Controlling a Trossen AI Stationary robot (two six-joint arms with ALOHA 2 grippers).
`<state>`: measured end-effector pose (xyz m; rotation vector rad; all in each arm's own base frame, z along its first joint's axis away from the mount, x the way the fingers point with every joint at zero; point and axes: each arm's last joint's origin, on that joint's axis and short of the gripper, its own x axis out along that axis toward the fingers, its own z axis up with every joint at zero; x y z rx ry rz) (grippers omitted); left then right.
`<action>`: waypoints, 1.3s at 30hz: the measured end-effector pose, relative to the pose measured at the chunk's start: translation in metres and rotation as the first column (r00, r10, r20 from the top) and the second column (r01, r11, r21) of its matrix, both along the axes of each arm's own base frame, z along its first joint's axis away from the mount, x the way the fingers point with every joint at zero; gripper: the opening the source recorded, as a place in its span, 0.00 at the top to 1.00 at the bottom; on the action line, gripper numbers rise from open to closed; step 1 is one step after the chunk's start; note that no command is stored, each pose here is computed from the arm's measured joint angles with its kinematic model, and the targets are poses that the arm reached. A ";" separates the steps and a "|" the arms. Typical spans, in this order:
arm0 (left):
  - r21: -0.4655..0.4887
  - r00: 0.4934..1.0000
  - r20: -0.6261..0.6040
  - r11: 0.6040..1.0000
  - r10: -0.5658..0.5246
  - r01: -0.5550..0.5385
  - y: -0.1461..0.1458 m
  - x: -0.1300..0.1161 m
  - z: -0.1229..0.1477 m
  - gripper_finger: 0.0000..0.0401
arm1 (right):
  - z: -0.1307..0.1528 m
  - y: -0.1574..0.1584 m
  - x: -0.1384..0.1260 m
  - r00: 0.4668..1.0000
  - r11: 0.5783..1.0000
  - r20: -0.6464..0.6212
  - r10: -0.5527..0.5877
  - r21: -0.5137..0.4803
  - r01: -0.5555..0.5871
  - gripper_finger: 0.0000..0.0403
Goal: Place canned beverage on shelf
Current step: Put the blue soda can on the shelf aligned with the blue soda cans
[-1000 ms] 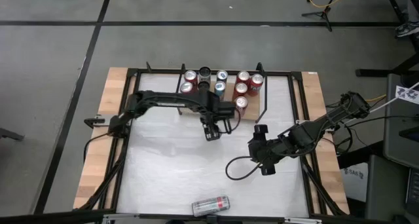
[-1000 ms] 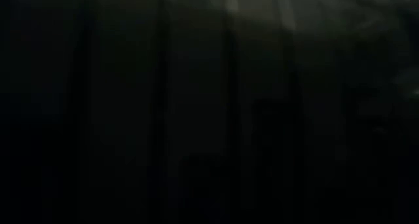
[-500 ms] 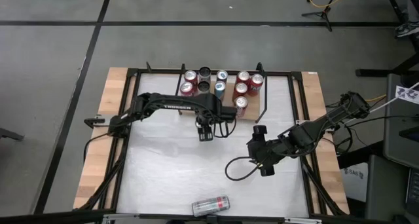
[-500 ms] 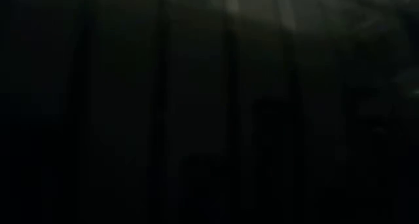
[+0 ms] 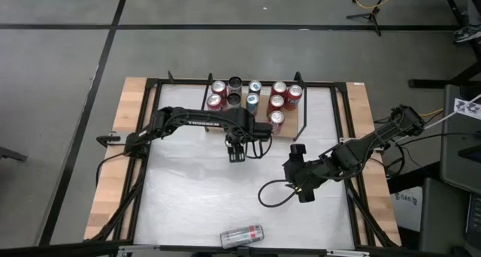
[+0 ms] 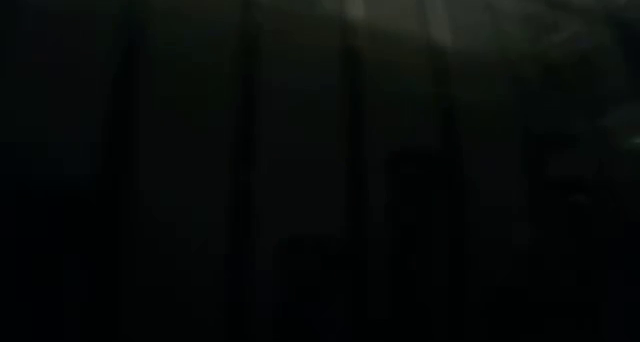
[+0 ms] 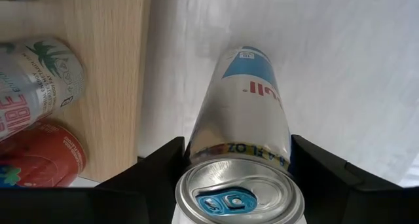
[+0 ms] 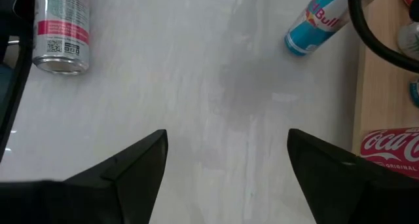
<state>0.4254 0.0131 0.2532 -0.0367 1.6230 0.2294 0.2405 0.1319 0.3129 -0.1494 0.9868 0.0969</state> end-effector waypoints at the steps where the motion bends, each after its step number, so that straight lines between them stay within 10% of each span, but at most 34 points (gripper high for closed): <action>1: 0.000 1.000 0.000 1.000 0.000 0.000 0.000 0.000 0.000 0.42 | 0.000 0.000 0.000 1.000 1.000 0.000 0.000 0.000 0.000 0.24; 26: 0.002 0.999 0.045 1.000 -0.004 0.004 -0.002 0.003 0.002 0.22 | 0.000 0.000 0.000 1.000 1.000 0.008 -0.007 -0.013 0.007 0.24; 39: -0.003 0.986 0.164 1.000 0.008 -0.008 -0.011 -0.030 0.064 0.23 | 0.008 0.000 0.012 0.986 0.999 0.164 -0.021 -0.043 0.028 0.24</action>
